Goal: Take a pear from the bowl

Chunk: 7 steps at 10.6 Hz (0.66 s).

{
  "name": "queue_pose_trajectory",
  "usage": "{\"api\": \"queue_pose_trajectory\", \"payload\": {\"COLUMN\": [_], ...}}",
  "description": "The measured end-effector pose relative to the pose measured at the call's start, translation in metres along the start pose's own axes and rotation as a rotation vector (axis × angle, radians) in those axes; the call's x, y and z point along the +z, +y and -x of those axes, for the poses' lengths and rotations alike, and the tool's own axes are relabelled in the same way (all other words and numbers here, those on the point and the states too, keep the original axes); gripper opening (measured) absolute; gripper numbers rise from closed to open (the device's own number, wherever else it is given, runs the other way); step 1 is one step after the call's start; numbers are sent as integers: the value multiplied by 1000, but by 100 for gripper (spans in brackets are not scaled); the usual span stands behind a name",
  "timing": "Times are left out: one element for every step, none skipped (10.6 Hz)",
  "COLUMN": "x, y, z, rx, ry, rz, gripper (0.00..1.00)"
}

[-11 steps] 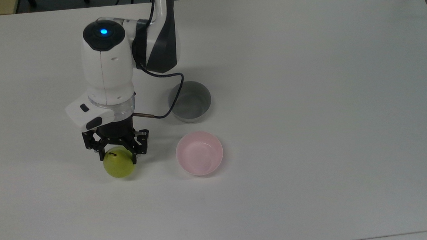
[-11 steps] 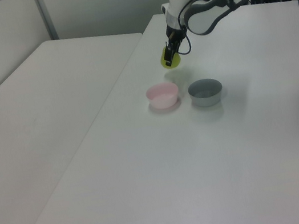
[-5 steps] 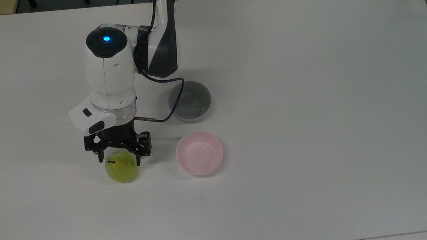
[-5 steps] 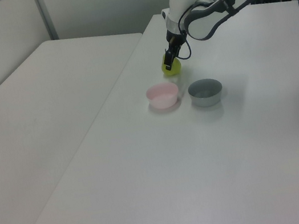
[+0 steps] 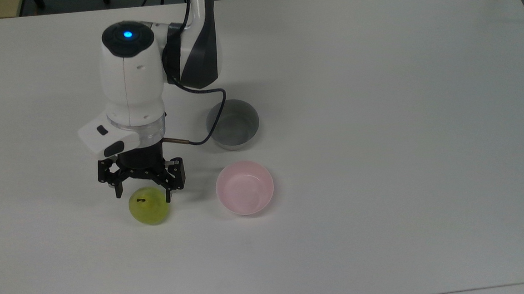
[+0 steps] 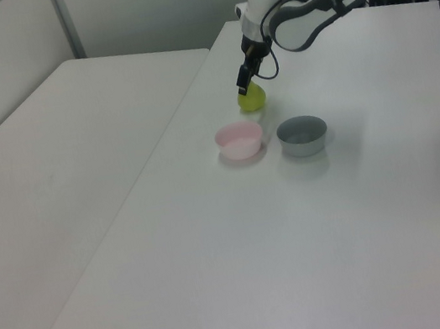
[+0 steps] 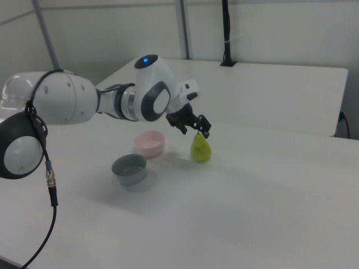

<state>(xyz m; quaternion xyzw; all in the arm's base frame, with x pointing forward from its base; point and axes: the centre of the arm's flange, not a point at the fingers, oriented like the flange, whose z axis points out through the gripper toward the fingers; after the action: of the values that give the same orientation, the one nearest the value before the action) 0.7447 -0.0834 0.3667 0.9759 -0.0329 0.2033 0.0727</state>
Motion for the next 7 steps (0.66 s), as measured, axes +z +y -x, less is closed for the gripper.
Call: {"api": "queue_pose_trajectory", "payload": {"x": [-18,-40,-66,-94,-122,-150,-177], "y": [-4,-13,-26,-41,-56,-68,-78], "z": [-5,-7,-8,-7,-4,1,7], "rx": [-4,-14,-30,-45,-60,-76,-93], "ry": [-1,-27,-68,-112,-155,-193,-231], "rz": [-4,-10,-15,-20,-25,-27,-30], "gripper": [100,100,100,100,100,100,100]}}
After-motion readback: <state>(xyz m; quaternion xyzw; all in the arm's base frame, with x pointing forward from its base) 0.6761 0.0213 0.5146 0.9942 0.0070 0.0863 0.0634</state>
